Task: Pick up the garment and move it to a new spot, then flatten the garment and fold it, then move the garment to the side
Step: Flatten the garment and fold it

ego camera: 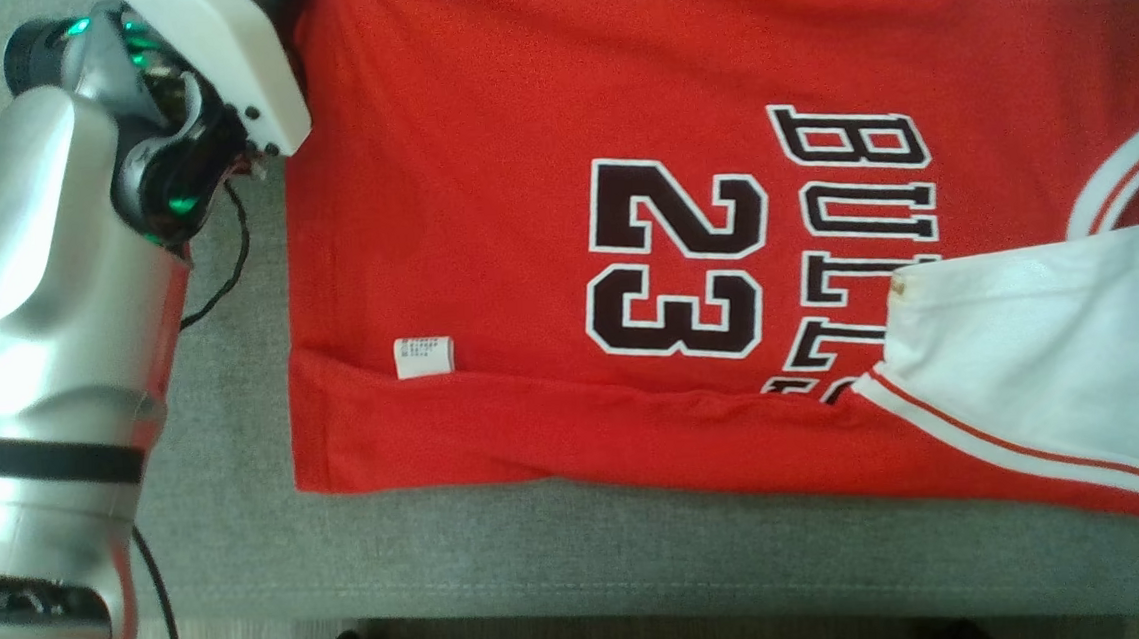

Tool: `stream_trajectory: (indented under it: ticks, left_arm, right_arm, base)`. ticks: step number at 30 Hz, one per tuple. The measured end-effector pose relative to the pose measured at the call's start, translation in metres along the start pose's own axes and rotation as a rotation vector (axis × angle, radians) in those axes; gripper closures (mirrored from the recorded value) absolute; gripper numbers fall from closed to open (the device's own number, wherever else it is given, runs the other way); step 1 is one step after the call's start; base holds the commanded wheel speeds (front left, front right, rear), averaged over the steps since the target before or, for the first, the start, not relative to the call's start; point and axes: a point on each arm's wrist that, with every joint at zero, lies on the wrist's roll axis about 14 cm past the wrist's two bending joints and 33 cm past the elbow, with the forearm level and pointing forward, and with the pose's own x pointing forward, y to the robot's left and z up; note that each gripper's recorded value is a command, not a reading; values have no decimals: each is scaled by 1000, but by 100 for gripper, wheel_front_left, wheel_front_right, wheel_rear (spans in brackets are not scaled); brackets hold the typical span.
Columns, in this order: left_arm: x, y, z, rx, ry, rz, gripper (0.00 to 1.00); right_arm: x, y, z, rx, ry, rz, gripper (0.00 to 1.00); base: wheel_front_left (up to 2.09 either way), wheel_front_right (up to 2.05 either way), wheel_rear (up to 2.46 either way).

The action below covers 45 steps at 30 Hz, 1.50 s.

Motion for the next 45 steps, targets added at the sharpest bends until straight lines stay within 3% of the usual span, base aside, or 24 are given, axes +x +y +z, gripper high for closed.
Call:
stream_trajectory:
  ticks: [8, 9, 10, 11, 14, 18, 22, 32, 40, 45]
  left_arm:
    - [4, 2, 2, 3, -8, -3, 100]
    - [5, 2, 1, 3, -9, -5, 100]
    - [5, 2, 1, 2, -8, -6, 100]
    - [6, 2, 1, -2, -9, -8, 100]
    - [7, 2, 2, -9, -21, -8, 100]
    - [4, 1, 6, -12, -39, -12, 100]
    - [-5, 1, 13, -8, -71, -11, 100]
    - [-39, -6, 21, 8, -119, -32, 100]
    - [-64, -13, 0, 13, -106, -52, 100]
    - [-79, -20, -24, -2, -93, -50, 100]
  right_arm:
    - [21, 2, -7, -32, 106, -6, 0]
    - [23, 3, -6, -39, 112, -5, 24]
    - [23, 3, -6, -42, 120, -5, 83]
    - [23, 4, -6, -41, 128, -4, 100]
    - [22, 5, -6, -54, 131, 0, 100]
    - [13, 5, 16, -66, 23, 8, 100]
    - [-9, 7, 33, -63, -95, 33, 100]
    - [-81, 8, 35, -39, -238, 61, 100]
    - [-128, 15, -13, -29, -209, 53, 100]
    - [-159, 22, -61, 93, -173, 32, 100]
  base:
    - [0, 0, 0]
    - [0, 0, 0]
    - [0, 0, 0]
    - [0, 0, 0]
    - [0, 0, 0]
    - [0, 0, 0]
    - [0, 0, 0]
    - [0, 0, 0]
    - [0, 0, 0]
    - [0, 0, 0]
